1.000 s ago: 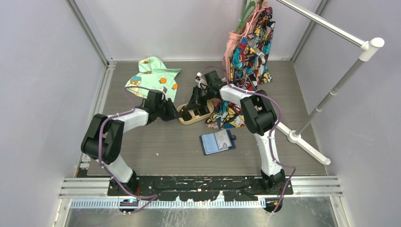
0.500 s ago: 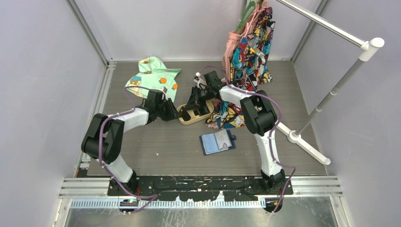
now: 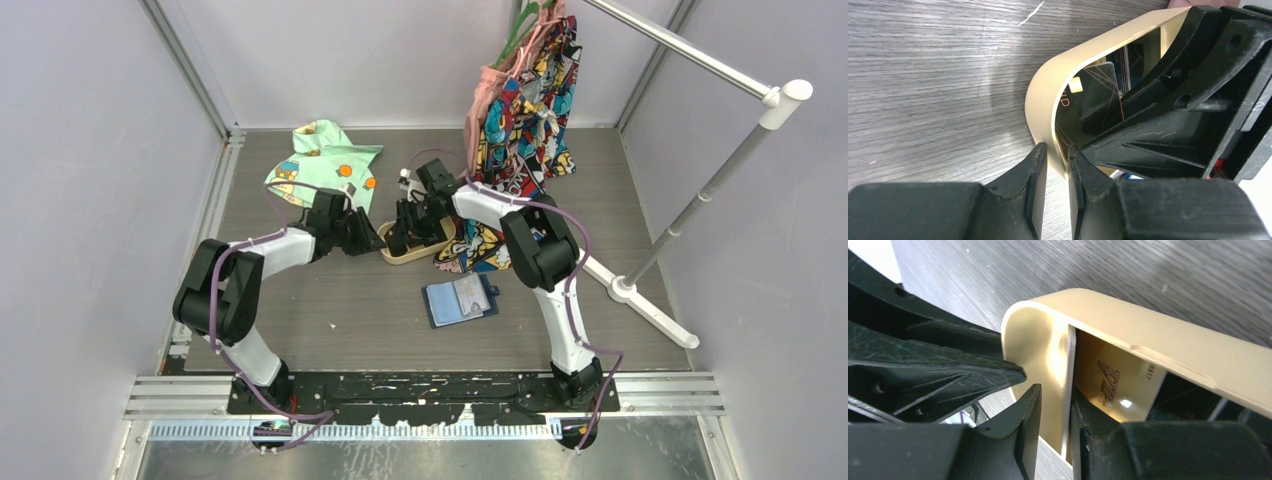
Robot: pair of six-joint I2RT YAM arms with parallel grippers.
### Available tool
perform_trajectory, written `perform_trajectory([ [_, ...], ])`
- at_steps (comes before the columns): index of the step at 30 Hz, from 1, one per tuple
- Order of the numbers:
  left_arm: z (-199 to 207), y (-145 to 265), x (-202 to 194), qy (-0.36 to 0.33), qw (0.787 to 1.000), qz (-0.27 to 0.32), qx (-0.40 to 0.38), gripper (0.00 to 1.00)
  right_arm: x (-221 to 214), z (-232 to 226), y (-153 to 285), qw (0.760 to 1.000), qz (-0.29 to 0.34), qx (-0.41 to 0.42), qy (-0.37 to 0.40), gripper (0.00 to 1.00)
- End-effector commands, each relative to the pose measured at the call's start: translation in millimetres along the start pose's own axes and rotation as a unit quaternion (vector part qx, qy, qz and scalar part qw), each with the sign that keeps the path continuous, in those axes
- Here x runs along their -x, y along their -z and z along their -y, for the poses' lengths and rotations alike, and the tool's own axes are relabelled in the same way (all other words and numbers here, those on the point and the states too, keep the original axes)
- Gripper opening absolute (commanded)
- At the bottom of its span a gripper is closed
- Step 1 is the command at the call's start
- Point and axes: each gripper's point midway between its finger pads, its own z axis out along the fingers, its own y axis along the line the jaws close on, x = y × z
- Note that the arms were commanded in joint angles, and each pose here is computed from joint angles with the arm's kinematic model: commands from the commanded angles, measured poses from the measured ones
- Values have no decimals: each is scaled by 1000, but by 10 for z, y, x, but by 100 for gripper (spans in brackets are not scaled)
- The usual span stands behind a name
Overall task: Put the credit cards into the card holder
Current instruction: Pick up the credit card from the storage box.
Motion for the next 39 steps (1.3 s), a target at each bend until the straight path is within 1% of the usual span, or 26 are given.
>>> perform_trajectory([
  [1, 278, 26, 213, -20, 999, 23, -44, 23, 164, -62, 97, 999, 15, -35, 32, 31],
  [2, 279, 27, 212, -20, 999, 22, -44, 23, 180, -36, 91, 998, 13, -43, 32, 30],
  [3, 285, 36, 215, -21, 999, 22, -44, 23, 200, -15, 87, 998, 12, -47, 34, 27],
  [8, 316, 141, 245, -31, 998, 30, -41, 26, 238, -117, 176, 999, 16, -26, 38, 2],
  [10, 363, 208, 290, -38, 997, 39, -45, 28, 265, -158, 242, 999, 24, -14, 36, 1],
  [11, 346, 243, 270, -39, 998, 36, -40, 29, 270, -173, 270, 999, 26, -8, 33, 1],
  [15, 381, 395, 316, -50, 997, 52, -40, 33, 249, -186, 297, 999, 27, 10, 23, 1],
  [16, 384, 428, 330, -52, 996, 57, -39, 34, 230, -190, 288, 999, 23, 14, 21, 2],
  [19, 363, 504, 342, -52, 996, 65, -36, 34, 209, -197, 271, 999, 17, 23, 16, 25],
  [20, 363, 528, 345, -52, 996, 67, -37, 35, 202, -183, 267, 1000, 15, 20, 15, 31],
  [23, 358, 573, 330, -51, 996, 70, -37, 35, 195, -155, 274, 1000, 12, 11, 18, 37],
  [29, 335, 612, 300, -49, 996, 70, -35, 35, 235, -180, 359, 999, 23, 11, 20, 37],
  [35, 319, 624, 286, -48, 996, 71, -34, 35, 306, -200, 491, 999, 36, 31, 5, 28],
  [39, 312, 622, 274, -44, 996, 72, -35, 35, 341, -180, 546, 999, 44, 32, 2, 28],
])
